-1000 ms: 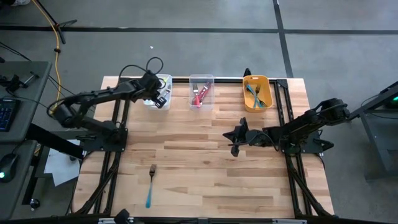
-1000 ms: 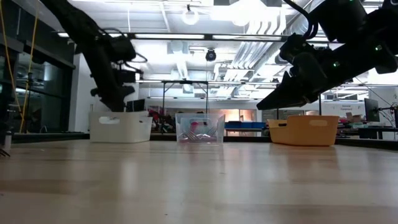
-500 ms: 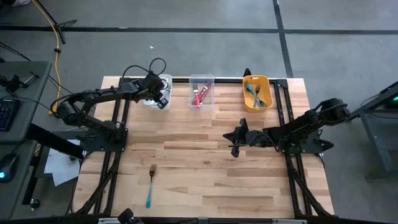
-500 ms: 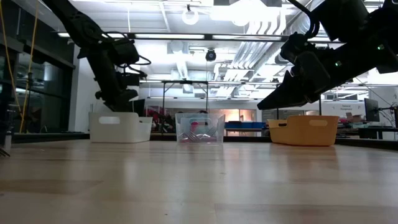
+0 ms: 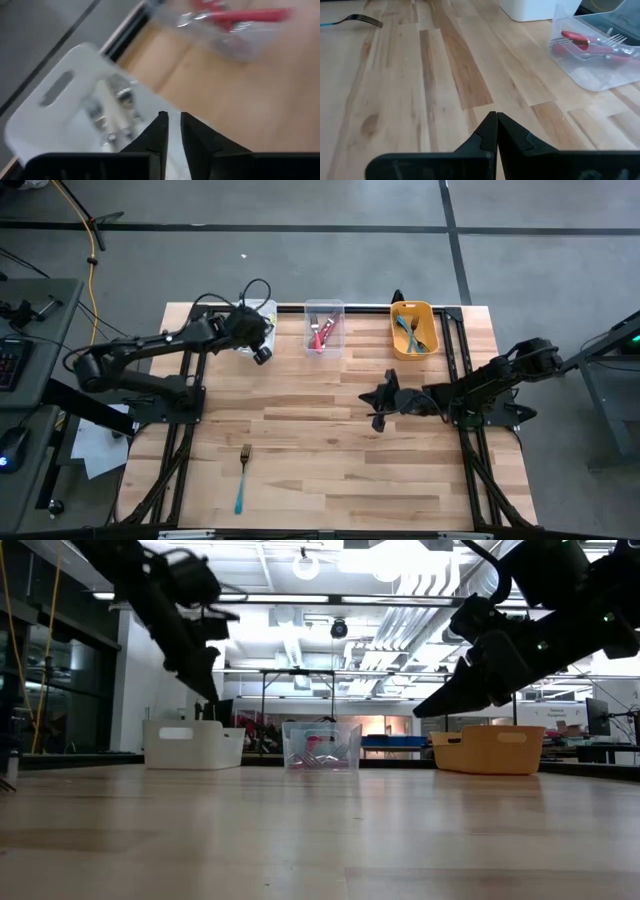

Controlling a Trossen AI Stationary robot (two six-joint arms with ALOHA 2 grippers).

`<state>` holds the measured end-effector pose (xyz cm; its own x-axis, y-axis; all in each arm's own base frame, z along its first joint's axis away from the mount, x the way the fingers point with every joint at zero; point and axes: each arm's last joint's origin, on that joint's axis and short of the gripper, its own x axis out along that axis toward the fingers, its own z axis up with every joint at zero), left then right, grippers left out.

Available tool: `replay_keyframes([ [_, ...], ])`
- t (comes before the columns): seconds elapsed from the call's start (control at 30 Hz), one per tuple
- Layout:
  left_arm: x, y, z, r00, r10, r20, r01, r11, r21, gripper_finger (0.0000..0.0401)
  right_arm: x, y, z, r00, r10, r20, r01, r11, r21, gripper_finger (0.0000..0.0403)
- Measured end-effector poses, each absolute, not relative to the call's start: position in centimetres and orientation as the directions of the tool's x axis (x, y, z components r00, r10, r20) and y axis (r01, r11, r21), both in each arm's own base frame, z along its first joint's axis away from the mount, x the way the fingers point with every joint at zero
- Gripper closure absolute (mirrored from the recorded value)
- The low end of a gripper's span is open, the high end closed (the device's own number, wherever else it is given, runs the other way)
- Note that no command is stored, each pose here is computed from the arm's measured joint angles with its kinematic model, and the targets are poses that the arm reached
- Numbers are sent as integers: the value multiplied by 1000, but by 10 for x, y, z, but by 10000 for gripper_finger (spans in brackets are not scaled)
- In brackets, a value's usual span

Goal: Sort silverware by color (type)
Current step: Put the blue fork into the yellow bin

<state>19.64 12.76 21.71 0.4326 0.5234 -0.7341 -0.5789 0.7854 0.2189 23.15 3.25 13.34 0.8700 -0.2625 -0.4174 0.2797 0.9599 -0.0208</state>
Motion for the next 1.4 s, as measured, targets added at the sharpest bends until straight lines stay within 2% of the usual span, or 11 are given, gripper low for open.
replay_keyframes([
  [0.23, 206, 70, 225, 520, 391, -759, -434, 887, 159, 392, 232, 25, 133, 861, -291, -417, 296, 954, -56, 402],
  [0.53, 210, -9, 215, 515, 275, -812, -340, 935, 101, 400, 233, 19, 133, 858, -293, -421, 282, 955, -88, 402],
  [0.8, 197, -66, 205, 510, 176, -842, -383, 923, -39, 400, 234, 14, 133, 853, -307, -421, 292, 951, -102, 402],
  [1.1, 187, -119, 173, 399, 126, -908, -507, 856, -104, 398, 234, 14, 133, 853, -306, -422, 285, 952, -114, 402],
  [1.3, 192, -154, 156, 322, 108, -941, -564, 820, -99, 372, 234, 14, 133, 853, -306, -422, 284, 952, -114, 402],
  [1.4, 198, -170, 155, 318, 102, -943, -562, 821, -101, 350, 234, 14, 133, 853, -305, -422, 284, 952, -114, 402],
])
